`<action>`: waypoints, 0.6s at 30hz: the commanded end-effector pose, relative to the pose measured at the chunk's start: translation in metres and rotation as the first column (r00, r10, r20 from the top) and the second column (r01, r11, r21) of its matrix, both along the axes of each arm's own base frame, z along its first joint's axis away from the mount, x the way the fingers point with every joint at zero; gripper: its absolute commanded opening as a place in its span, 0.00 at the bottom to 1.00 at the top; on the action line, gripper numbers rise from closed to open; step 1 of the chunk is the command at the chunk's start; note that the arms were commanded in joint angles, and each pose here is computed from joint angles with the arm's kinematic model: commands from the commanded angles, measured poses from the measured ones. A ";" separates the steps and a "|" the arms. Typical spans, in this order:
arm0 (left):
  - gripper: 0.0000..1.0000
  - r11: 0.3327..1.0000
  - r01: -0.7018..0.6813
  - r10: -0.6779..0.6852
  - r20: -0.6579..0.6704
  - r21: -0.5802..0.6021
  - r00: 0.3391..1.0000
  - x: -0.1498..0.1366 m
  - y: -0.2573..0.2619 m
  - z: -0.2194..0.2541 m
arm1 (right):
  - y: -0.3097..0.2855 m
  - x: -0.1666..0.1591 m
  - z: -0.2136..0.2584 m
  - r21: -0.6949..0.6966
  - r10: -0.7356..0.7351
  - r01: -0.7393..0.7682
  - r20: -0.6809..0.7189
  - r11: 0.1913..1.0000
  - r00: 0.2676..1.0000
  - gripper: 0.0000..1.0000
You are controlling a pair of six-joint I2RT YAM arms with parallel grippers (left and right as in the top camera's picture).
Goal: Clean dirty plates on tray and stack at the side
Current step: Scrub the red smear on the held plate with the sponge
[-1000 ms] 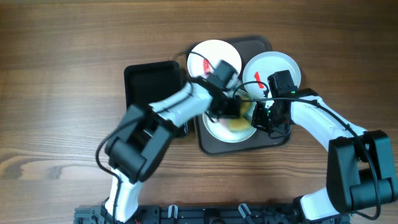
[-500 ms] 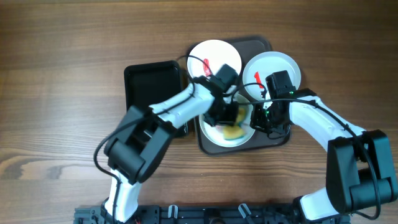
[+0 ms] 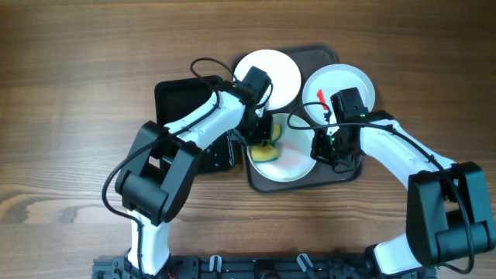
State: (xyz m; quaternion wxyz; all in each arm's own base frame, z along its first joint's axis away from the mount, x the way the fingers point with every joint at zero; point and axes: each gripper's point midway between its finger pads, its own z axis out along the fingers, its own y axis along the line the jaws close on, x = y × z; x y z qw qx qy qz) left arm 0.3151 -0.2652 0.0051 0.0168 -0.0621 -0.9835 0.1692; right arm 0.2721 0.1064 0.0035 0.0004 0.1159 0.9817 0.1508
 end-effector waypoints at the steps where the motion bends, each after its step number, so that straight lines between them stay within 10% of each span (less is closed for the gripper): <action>1: 0.04 0.999 0.053 -0.053 -0.035 -0.010 0.998 -0.027 -0.030 -0.033 | -0.008 -0.002 -0.001 -0.032 0.001 -0.001 0.002 0.999 1.000 0.04; 12: 0.04 0.979 0.160 -0.165 -0.028 -0.128 0.986 -0.070 -0.096 -0.026 | -0.008 -0.003 -0.001 -0.032 0.001 -0.001 -0.002 0.999 1.000 0.04; 18: 0.04 0.992 0.103 -0.105 0.012 0.068 0.994 -0.037 -0.037 -0.040 | -0.008 -0.003 -0.001 -0.032 0.001 -0.001 -0.003 0.999 1.000 0.04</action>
